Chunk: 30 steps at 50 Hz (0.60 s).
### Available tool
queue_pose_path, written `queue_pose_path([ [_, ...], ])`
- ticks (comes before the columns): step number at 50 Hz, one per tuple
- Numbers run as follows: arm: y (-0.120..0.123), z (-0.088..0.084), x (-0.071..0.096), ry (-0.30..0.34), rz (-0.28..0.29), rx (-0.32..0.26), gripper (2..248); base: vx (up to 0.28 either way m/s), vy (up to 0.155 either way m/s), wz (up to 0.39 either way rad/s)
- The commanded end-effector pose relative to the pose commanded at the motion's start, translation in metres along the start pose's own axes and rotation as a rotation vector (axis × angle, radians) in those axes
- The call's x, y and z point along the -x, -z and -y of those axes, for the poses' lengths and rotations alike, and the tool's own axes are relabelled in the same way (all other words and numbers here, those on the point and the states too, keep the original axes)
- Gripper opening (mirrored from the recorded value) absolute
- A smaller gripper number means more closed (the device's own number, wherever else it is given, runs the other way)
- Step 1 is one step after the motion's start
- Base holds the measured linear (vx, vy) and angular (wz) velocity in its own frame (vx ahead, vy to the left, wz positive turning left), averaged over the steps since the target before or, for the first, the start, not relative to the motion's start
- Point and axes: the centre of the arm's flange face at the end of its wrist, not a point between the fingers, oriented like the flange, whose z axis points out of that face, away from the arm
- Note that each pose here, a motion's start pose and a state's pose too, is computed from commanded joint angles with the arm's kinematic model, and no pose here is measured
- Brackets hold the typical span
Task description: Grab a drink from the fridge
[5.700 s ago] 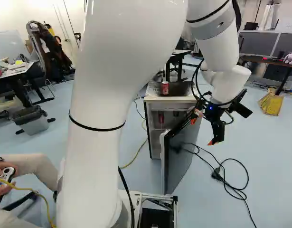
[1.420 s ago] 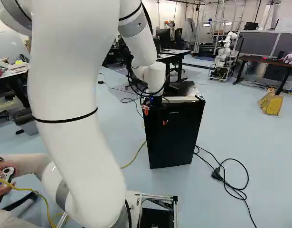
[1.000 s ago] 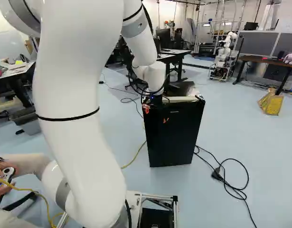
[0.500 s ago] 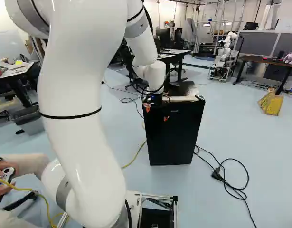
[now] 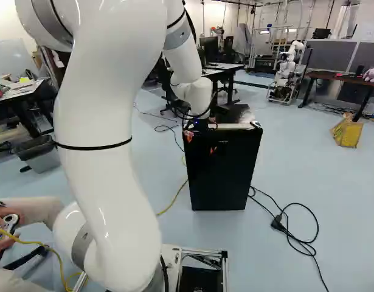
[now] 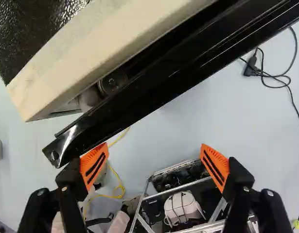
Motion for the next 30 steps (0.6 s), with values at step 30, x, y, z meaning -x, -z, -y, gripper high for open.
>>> queue_pose_path([
  [30,-0.003,0.007,-0.012,0.009,-0.008,-0.004,247,0.0,0.0,0.0],
])
